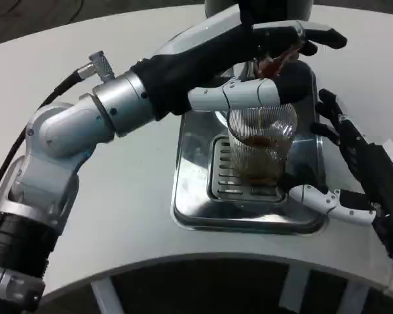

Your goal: Grasp the cup under the faucet to collect the drink, then remove the cup.

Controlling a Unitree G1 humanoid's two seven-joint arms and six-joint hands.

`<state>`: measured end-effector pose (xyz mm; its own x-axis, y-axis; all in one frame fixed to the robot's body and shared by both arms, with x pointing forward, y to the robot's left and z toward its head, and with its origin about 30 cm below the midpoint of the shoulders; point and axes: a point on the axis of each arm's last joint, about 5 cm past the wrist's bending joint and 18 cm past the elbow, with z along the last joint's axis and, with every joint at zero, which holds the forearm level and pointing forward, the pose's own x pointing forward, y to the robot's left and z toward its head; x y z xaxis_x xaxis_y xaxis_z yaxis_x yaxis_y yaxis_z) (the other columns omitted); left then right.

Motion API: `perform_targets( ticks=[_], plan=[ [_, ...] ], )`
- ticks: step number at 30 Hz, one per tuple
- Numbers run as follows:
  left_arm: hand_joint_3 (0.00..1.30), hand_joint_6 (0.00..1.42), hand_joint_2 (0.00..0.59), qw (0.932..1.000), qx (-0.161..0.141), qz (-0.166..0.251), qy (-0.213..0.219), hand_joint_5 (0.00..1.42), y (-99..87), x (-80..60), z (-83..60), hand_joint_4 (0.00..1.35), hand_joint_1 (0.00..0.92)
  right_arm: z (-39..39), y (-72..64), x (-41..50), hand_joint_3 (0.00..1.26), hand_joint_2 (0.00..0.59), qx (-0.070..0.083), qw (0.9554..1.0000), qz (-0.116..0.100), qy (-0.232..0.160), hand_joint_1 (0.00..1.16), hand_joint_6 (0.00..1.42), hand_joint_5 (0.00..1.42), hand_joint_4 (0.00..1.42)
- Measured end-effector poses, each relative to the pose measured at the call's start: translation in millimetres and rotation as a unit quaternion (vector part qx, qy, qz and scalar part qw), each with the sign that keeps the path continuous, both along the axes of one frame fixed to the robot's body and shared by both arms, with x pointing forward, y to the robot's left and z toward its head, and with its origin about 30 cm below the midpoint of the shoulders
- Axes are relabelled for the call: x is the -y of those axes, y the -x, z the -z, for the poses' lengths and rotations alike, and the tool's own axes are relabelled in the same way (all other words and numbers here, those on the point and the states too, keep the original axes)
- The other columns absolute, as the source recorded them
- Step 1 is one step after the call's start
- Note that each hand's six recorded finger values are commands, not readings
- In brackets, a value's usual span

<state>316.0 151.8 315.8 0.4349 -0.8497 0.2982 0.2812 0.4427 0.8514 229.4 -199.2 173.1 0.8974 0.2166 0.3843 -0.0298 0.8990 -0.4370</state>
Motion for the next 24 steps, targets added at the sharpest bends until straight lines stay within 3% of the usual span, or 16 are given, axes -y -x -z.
perform_targets(
  ticks=[24],
  plan=[
    [0.24, 0.1, 0.099, 1.0, 0.005, 0.002, -0.007, 0.17, -3.1, -0.1, -3.0, 0.15, 0.0, -1.1, -19.5, -13.4, 0.04, 0.189, -0.002, 0.9997, -0.022, -0.013, 0.8, 0.0, 0.12, 0.04]
  ],
)
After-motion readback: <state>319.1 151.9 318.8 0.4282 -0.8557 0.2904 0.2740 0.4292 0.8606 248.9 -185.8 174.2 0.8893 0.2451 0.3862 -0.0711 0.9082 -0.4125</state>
